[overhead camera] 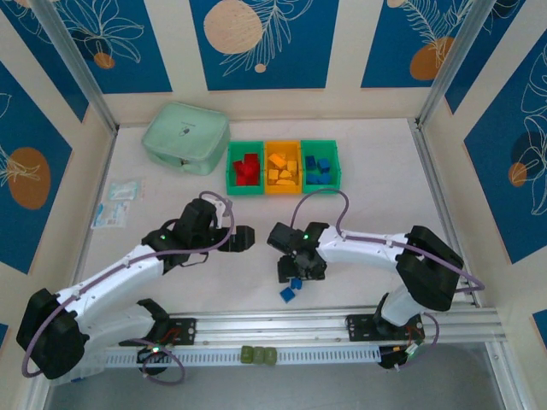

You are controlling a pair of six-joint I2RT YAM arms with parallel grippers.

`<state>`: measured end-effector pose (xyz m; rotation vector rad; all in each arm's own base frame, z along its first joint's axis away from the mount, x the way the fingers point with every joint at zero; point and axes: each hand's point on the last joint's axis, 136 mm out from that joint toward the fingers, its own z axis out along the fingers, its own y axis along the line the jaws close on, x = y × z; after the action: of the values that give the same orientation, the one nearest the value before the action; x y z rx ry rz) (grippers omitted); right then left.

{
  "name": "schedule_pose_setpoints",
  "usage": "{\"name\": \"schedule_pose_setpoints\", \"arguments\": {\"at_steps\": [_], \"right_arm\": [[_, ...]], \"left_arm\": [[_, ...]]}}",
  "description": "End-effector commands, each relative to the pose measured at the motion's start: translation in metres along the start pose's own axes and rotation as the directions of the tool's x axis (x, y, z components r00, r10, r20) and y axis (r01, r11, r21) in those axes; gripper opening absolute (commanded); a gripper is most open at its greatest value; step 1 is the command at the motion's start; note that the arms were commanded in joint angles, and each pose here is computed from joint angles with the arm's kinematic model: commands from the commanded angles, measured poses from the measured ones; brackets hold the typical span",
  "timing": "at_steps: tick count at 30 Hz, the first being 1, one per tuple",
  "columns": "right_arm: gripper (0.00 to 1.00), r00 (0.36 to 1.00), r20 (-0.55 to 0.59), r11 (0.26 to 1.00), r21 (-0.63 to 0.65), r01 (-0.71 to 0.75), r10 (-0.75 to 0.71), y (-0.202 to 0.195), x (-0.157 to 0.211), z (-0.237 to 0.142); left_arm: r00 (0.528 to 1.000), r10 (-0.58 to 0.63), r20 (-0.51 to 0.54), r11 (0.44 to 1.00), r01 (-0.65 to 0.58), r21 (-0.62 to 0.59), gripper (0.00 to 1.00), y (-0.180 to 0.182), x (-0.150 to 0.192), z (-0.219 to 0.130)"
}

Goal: Sort the legos into containers by color
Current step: Pick up the lego from the bottom-center of the table.

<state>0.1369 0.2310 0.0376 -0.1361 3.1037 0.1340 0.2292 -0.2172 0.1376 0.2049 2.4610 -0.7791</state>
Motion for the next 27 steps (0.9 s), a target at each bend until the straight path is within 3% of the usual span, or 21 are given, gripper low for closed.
{"name": "schedule_pose_setpoints", "arguments": {"at_steps": [1, 8, 18, 27], "right_arm": [[0.68, 0.999, -0.032, 1.0, -0.009, -0.024, 0.024, 0.002, 0.007, 0.006], [0.51, 0.999, -0.033, 1.0, 0.011, -0.018, 0.018, 0.0, 0.007, 0.01], [0.36, 1.0, -0.007, 1.0, 0.015, -0.02, 0.02, -0.002, 0.003, 0.004], [0.33, 0.997, 0.073, 1.0, -0.009, -0.006, 0.006, -0.004, -0.021, -0.026]], "left_arm": [[1.0, -0.018, 0.001, 1.0, 0.018, -0.025, 0.99, 0.009, 0.004, -0.001], [1.0, -0.024, 0.003, 1.0, 0.025, -0.019, 0.99, 0.009, 0.004, 0.001], [1.0, -0.013, 0.011, 1.0, 0.014, -0.015, 0.99, 0.006, 0.0, 0.0], [1.0, -0.005, 0.019, 1.0, 0.005, 0.006, 0.99, -0.001, -0.008, 0.0]]}}
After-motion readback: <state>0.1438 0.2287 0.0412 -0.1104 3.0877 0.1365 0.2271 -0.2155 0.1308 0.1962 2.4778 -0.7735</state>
